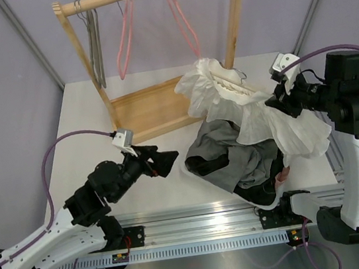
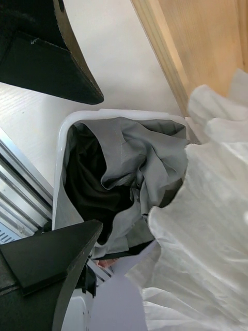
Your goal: Remove the skirt from the hanger
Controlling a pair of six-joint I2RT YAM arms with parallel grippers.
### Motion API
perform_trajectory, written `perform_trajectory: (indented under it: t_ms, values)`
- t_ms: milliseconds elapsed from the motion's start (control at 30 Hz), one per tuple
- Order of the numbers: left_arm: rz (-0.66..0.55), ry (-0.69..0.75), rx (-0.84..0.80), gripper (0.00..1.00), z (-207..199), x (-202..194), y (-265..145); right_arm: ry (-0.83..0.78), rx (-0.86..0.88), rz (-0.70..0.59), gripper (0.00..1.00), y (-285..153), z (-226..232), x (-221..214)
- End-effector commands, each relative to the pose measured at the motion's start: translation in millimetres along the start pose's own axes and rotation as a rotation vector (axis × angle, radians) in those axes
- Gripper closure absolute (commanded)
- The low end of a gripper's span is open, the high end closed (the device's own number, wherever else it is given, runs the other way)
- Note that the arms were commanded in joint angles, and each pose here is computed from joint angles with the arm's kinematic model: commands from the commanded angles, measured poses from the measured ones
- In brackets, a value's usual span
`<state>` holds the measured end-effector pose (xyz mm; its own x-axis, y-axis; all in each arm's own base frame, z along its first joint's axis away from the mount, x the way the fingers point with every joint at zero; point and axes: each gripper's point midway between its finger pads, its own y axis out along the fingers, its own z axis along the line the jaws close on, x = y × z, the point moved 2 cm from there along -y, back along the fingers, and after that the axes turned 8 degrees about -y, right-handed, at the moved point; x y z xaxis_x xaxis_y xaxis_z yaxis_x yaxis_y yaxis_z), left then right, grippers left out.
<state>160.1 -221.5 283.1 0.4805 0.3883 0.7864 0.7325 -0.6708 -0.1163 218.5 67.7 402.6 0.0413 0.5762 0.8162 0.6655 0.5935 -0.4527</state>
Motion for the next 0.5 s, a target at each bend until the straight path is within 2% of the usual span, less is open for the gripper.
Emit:
perform_trajectory:
  t_ms: [0, 200, 467]
  values:
    - [-0.13, -0.092, -0.099, 0.01, -32, 48, -19, -0.056, 0.223, 0.037, 1.0, -16, 49, -12]
    - [-0.14, -0.136, -0.049, 0.05, -36, 67, -28, -0.106, 0.361, 0.055, 1.0, -10, 82, -28]
    - [-0.093, -0.141, -0.014, 0.1, -46, 67, -8, -0.126, 0.482, 0.018, 1.0, 18, 110, -9]
